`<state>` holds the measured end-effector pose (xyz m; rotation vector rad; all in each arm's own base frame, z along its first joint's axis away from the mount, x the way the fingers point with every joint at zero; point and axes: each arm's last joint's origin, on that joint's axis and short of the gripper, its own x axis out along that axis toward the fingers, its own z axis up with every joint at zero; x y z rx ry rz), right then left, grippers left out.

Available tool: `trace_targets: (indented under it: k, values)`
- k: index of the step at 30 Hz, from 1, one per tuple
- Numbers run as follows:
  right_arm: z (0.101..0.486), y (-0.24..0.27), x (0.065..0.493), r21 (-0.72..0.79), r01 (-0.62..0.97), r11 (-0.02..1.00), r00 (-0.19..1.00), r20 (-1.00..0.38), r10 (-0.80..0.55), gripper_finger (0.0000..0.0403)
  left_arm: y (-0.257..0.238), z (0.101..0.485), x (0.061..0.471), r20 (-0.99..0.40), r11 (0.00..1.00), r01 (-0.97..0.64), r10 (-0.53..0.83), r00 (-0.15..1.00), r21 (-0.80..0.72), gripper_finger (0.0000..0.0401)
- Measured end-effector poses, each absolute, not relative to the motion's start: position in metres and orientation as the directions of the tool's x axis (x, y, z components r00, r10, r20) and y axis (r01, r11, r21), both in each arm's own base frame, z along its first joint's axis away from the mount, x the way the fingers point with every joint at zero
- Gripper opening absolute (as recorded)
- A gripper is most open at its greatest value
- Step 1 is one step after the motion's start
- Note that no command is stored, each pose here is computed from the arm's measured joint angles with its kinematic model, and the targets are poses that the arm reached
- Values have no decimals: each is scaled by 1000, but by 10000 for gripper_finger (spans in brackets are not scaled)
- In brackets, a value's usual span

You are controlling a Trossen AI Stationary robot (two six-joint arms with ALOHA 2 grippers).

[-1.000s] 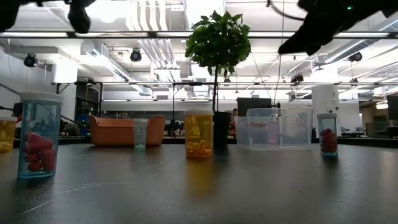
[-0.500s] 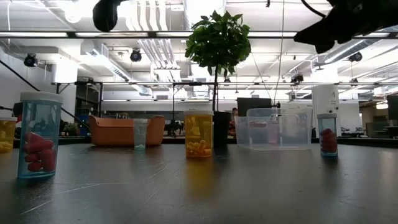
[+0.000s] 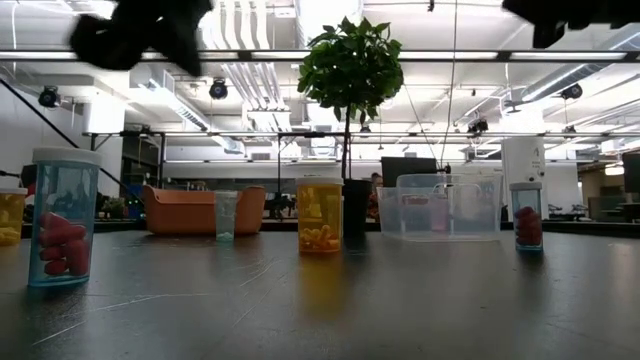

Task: Pick and place medicine bottles into bin by pill shape (circle, oval)
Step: Put the blue tablet pill bottle into the orange bin

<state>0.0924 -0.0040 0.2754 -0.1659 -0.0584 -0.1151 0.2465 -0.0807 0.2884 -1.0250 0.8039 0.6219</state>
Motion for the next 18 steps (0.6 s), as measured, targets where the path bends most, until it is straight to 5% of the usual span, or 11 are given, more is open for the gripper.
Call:
trace_targets:
  k: [8, 13, 18]
  values:
    - [276, -4, 92, -159, 120, 980, 991, 73, -110, 58, -104, 272, 275, -829, 335, -762, -305, 468, -554, 18]
    - [277, -4, 93, -158, 121, 980, 991, 83, -109, 59, -140, 284, 303, -793, 460, -657, -458, 401, -598, 2]
    - [278, -4, 93, -146, 122, 982, 990, 93, -109, 58, -173, 298, 317, -871, 705, -515, -361, 332, -488, 0]
